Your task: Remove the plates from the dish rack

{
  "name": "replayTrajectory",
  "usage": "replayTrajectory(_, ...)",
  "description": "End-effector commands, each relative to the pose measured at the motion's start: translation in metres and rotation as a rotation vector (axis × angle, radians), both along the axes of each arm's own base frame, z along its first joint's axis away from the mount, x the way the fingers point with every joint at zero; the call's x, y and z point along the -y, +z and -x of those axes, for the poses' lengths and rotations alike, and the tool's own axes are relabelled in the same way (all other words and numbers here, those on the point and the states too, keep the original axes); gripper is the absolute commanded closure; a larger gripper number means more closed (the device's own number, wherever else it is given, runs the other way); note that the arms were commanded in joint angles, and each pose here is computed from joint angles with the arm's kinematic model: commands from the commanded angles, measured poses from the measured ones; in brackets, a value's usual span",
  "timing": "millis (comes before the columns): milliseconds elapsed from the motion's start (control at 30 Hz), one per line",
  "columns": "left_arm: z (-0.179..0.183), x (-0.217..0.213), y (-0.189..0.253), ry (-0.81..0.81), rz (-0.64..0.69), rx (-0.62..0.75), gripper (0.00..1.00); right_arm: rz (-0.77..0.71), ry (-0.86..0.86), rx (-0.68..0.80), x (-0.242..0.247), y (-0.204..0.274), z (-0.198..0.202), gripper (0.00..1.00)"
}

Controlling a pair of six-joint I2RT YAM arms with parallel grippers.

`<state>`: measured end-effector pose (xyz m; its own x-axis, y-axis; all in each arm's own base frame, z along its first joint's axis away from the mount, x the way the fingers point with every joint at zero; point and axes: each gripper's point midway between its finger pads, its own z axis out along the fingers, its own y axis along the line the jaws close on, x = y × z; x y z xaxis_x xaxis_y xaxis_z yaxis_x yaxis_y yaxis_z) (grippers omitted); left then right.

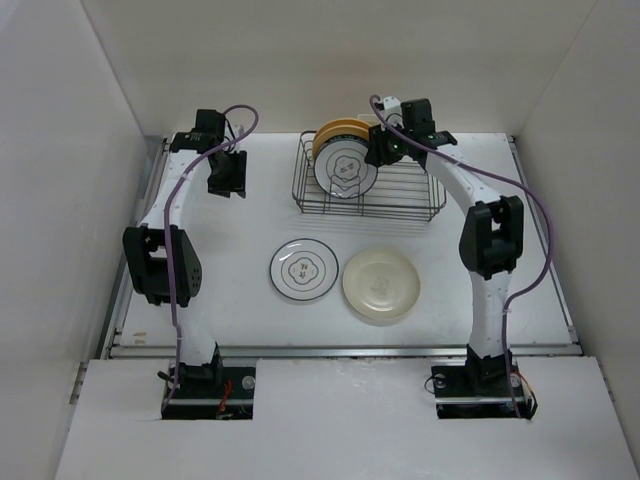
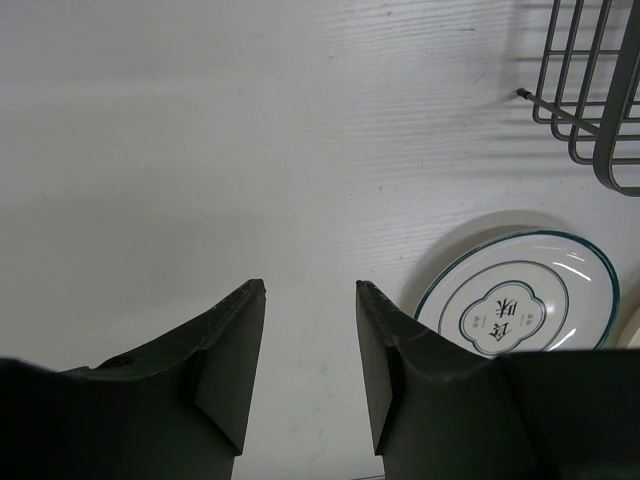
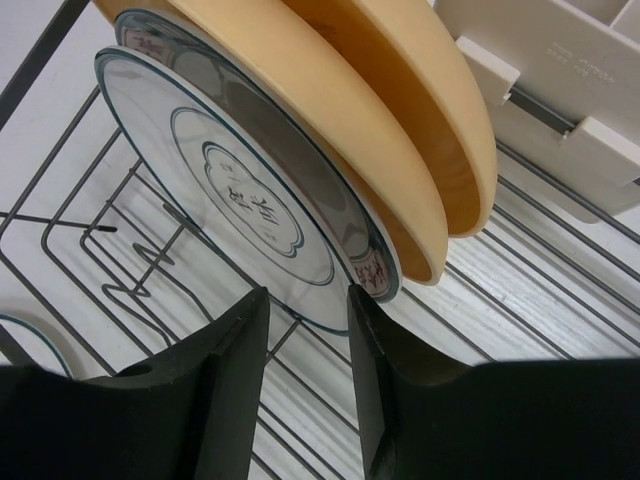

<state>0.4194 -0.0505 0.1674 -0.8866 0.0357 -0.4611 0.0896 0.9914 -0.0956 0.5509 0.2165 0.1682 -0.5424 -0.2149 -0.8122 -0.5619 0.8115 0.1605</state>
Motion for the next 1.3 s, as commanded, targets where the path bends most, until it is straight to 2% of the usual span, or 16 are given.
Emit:
replayTrajectory(0, -0.002, -0.001, 0.010, -0.020, -0.015, 0.018, 0.61, -0.015, 0.034, 0.050, -0.013, -0.008, -0.018, 0.58)
replayTrajectory(67, -0.002, -0.001, 0.010, -0.020, -0.015, 0.018, 0.61, -0.012, 0.034, 0.040, -0.013, -0.014, -0.018, 0.59)
replayTrajectory(167, -0.003, -0.003, 0.010, -0.015, -0.024, 0.018, 0.61, 0.017, 0.001, 0.027, -0.007, -0.025, -0.021, 0.66)
replayTrajectory(233, -0.001, -0.004, 0.007, -0.011, -0.033, 0.008, 0.61, 0.028, -0.004, 0.013, 0.001, -0.031, -0.020, 0.76)
replayTrajectory(300, -0.001, -0.004, 0.007, -0.011, -0.033, 0.008, 0.61, 0.035, 0.002, 0.019, 0.002, -0.030, -0.018, 0.81)
replayTrajectory(400, -0.001, -0.004, 0.007, -0.011, -0.033, 0.008, 0.61, 0.027, 0.023, 0.032, -0.001, -0.026, -0.017, 0.81)
replayTrajectory(500, -0.001, -0.003, 0.007, -0.016, -0.024, 0.007, 0.61, 0.009, 0.053, 0.005, 0.002, -0.039, -0.017, 0.67)
replayTrajectory(733, -0.011, 0.014, -0.002, -0.069, 0.013, -0.001, 0.61, -0.090, 0.130, 0.021, -0.014, -0.019, -0.017, 0.56)
replayTrajectory(800, -0.021, 0.022, -0.004, -0.106, -0.022, 0.004, 0.61, -0.143, 0.121, 0.003, -0.019, -0.011, -0.016, 0.49)
replayTrajectory(900, -0.035, 0.045, -0.010, -0.166, -0.053, 0.017, 0.61, -0.214, 0.151, -0.047, -0.031, -0.018, -0.011, 0.49)
replayTrajectory(1000, -0.046, 0.069, -0.015, -0.195, -0.022, 0.025, 0.60, -0.252, 0.120, -0.086, -0.029, -0.030, -0.012, 0.49)
replayTrajectory(1133, -0.063, 0.099, -0.033, -0.204, 0.004, 0.042, 0.54, -0.300, 0.103, -0.103, -0.033, -0.034, -0.014, 0.59)
replayTrajectory(1200, -0.074, 0.104, -0.043, -0.182, -0.012, 0.061, 0.54, -0.325, 0.111, -0.102, -0.036, -0.029, -0.014, 0.69)
replayTrajectory(1267, -0.084, 0.100, -0.046, -0.119, -0.025, 0.083, 0.54, -0.340, 0.119, -0.103, -0.039, -0.028, -0.016, 0.70)
